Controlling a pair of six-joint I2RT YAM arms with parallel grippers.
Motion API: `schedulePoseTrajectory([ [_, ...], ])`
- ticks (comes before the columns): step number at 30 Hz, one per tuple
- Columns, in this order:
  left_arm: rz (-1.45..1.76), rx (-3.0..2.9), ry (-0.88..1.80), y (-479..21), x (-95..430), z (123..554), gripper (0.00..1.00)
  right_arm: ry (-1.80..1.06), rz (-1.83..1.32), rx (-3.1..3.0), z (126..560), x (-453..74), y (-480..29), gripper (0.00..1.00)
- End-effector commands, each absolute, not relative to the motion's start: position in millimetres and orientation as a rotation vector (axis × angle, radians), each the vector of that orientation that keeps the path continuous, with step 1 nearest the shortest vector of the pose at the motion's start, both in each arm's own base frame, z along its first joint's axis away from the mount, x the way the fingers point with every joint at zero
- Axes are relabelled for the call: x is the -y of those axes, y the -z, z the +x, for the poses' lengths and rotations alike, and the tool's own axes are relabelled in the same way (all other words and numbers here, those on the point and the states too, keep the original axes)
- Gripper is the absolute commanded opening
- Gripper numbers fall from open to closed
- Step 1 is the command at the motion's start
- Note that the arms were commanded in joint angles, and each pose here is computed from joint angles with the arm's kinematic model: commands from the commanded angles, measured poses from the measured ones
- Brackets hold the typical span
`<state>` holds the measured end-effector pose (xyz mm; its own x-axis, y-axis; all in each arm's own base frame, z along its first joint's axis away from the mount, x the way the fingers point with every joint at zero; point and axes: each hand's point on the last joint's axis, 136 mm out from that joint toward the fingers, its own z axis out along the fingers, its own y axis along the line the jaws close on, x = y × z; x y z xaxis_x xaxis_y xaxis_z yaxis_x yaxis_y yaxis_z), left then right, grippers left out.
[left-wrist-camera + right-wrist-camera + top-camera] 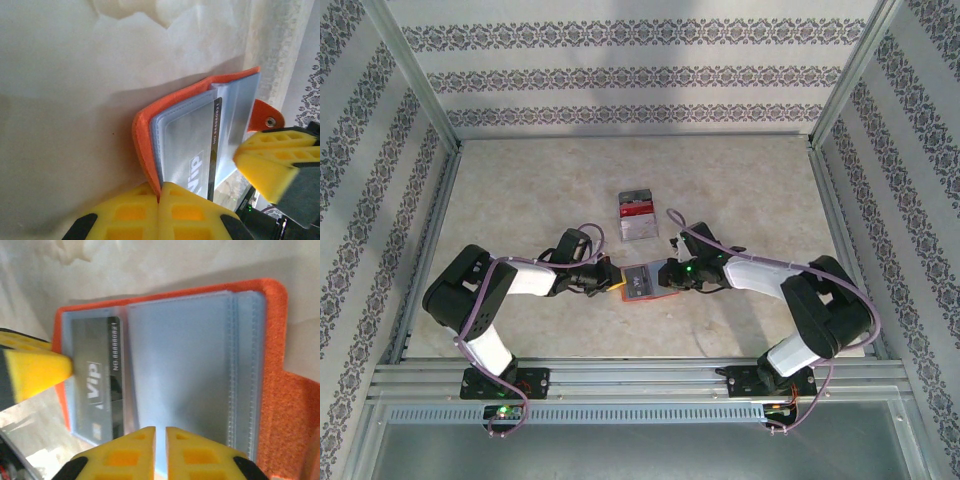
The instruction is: Take the credit cards out of the card holder
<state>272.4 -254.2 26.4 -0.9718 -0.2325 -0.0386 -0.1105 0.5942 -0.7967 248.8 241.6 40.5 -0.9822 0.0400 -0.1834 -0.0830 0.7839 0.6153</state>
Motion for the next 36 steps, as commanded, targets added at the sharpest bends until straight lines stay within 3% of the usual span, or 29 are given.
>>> schedulePoseTrajectory([
  [1, -0.281, -2.674, 1.335, -23, 252, 272, 0.06, -1.062, -0.059, -2.714, 258, -251, -77, 0.17],
  [10, -0.281, -2.655, 1.364, -26, 255, 274, 0.06, -1.153, -0.130, -2.700, 257, -275, -110, 0.18],
  [19, -0.309, -2.669, 1.352, -23, 252, 271, 0.05, -1.208, -0.095, -2.745, 261, -297, -76, 0.17],
  [36, -0.345, -2.722, 1.305, -14, 248, 268, 0.05, -1.077, 0.046, -2.875, 253, -265, -24, 0.21],
])
